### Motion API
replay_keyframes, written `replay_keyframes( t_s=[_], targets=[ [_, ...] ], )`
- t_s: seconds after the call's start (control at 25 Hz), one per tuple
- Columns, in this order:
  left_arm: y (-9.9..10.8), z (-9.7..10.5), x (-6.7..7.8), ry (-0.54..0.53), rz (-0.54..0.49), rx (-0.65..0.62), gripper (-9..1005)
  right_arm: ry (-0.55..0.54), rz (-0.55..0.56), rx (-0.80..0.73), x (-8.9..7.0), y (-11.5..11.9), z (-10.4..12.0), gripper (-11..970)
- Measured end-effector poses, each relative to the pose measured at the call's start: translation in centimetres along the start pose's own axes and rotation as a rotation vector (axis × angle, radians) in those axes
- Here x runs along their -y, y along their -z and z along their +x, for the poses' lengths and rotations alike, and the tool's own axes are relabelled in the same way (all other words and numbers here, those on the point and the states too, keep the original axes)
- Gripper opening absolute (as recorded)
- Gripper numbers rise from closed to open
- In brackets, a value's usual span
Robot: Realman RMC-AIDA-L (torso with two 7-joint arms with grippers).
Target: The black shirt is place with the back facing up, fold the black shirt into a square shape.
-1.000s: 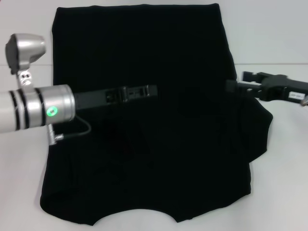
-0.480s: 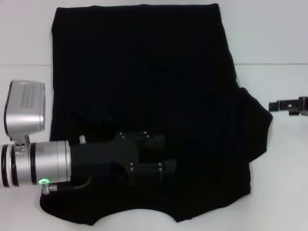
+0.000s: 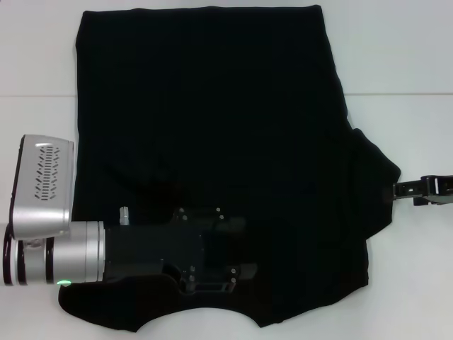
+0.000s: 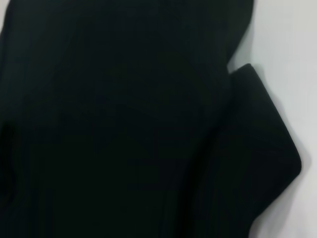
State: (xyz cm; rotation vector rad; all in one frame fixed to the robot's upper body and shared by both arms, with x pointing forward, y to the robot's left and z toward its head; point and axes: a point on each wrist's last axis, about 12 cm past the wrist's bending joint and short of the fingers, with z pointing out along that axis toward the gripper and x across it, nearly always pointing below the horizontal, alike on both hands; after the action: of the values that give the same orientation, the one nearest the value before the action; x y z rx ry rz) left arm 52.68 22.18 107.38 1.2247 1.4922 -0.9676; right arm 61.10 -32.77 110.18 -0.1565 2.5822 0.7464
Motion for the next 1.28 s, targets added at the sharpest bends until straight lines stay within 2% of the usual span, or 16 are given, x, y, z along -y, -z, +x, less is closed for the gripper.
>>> replay_keyframes(
  t_s=[0.24, 0.4, 0.6, 0.68, 0.88, 1.28],
  targets=[
    [0.0, 0.0, -0.1, 0.013, -0.006, -0.002, 706, -0.002, 0.017, 0.011, -0.2, -1.4, 0.1, 914],
    [0.0, -0.1, -0.2, 0.051, -0.014, 0.005, 712, 0.016, 0.028, 0.015, -1.0, -2.6, -0.1, 914],
    [0.1, -0.3, -0.5, 0.105, -0.019, 0.003, 834, 0.048, 0.04, 0.018, -1.8, -3.4, -0.6, 869],
    [0.1, -0.3, -0.6, 0.109, -0.026, 0.003, 845, 0.054, 0.054, 0.03, -1.8, -3.6, -0.8, 847],
    [0.2, -0.3, -0.6, 0.114, -0.033, 0.007, 872, 0.056, 0.071, 0.045, -1.7, -3.6, -0.9, 637],
    [0.2, -0.2, -0.6, 0.121, -0.04, 0.013, 887, 0.066, 0.093, 0.052, -1.7, -4.3, -0.7, 413]
  ],
)
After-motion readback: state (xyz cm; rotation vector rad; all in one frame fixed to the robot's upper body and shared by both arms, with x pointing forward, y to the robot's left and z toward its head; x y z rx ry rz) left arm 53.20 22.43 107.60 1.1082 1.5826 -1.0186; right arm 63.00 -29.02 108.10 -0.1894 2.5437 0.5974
